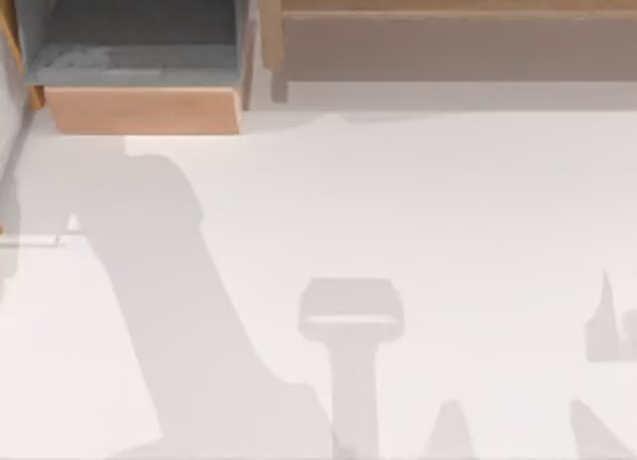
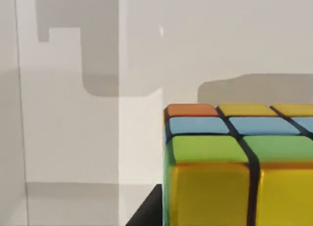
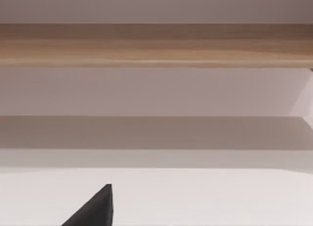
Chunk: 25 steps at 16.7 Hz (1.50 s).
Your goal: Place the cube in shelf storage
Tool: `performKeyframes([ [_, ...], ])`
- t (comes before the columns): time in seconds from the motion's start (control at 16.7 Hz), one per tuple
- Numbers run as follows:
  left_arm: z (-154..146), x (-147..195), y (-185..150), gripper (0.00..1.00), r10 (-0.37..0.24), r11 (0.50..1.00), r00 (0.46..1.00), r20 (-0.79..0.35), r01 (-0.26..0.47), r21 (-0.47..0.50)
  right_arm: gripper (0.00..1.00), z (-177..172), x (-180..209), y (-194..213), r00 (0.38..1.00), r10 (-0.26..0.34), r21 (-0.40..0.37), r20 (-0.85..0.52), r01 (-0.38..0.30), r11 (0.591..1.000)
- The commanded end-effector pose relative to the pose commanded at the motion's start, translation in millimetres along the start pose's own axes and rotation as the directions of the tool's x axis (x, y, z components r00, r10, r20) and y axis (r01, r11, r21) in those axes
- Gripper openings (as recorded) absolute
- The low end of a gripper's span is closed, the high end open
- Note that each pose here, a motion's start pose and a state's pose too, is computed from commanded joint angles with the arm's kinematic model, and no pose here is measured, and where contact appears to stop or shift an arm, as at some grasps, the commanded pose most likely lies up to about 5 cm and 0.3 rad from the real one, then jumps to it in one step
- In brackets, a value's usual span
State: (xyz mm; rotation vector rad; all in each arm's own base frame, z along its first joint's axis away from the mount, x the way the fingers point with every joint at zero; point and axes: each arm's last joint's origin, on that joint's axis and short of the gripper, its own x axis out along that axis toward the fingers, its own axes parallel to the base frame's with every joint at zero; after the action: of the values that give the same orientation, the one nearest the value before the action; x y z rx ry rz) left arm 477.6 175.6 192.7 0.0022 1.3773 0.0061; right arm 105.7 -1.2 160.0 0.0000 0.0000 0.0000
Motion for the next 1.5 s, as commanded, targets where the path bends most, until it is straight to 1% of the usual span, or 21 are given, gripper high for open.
performKeyframes([
  [0.12, -2, -11, -3, 0.00, 0.022, 1.000, 1.000, -0.001, -0.022, -0.001, 1.00, 0, 0, 0, 1.000, 0.000, 0.000, 0.000, 0.000, 1.000],
  [0.24, -4, -29, -13, 0.00, 0.059, 0.998, 0.998, 0.011, -0.059, 0.007, 1.00, 0, 0, 0, 1.000, 0.000, 0.000, 0.000, 0.000, 1.000],
  [0.42, -5, -62, -43, 0.00, 0.130, 0.990, 0.990, 0.057, -0.133, 0.043, 1.00, 0, 0, 0, 1.000, 0.000, 0.000, 0.000, 0.000, 1.000],
  [0.6, -7, -88, -89, 0.00, 0.197, 0.972, 0.973, 0.122, -0.210, 0.104, 1.00, 0, 0, 0, 1.000, 0.000, 0.000, 0.000, 0.000, 1.000],
  [0.72, -9, -94, -127, 0.00, 0.230, 0.954, 0.959, 0.164, -0.256, 0.156, 1.00, 0, 0, 0, 1.000, 0.000, 0.000, 0.000, 0.000, 1.000],
  [0.84, -14, -88, -169, 0.00, 0.253, 0.930, 0.947, 0.198, -0.294, 0.219, 1.00, 0, 0, 0, 1.000, 0.000, 0.000, 0.000, 0.000, 1.000],
  [0.96, -21, -74, -215, 0.00, 0.268, 0.899, 0.934, 0.237, -0.330, 0.286, 1.00, 0, 0, 0, 1.000, 0.000, 0.000, 0.000, 0.000, 1.000],
  [1.08, -32, -59, -263, 0.00, 0.270, 0.863, 0.917, 0.295, -0.366, 0.348, 1.00, 0, 0, 0, 1.000, 0.000, 0.000, 0.000, 0.000, 1.000],
  [1.2, -47, -42, -310, 0.00, 0.255, 0.827, 0.895, 0.366, -0.399, 0.397, 1.00, 0, 0, 0, 1.000, 0.000, 0.000, 0.000, 0.000, 1.000],
  [1.38, -75, -18, -375, 0.00, 0.203, 0.785, 0.849, 0.489, -0.440, 0.437, 1.00, 0, 0, 0, 1.000, 0.000, 0.000, 0.000, 0.000, 1.000],
  [1.5, -94, -5, -412, 0.00, 0.151, 0.775, 0.804, 0.575, -0.457, 0.437, 1.00, 0, 0, 0, 1.000, 0.000, 0.000, 0.000, 0.000, 1.000],
])
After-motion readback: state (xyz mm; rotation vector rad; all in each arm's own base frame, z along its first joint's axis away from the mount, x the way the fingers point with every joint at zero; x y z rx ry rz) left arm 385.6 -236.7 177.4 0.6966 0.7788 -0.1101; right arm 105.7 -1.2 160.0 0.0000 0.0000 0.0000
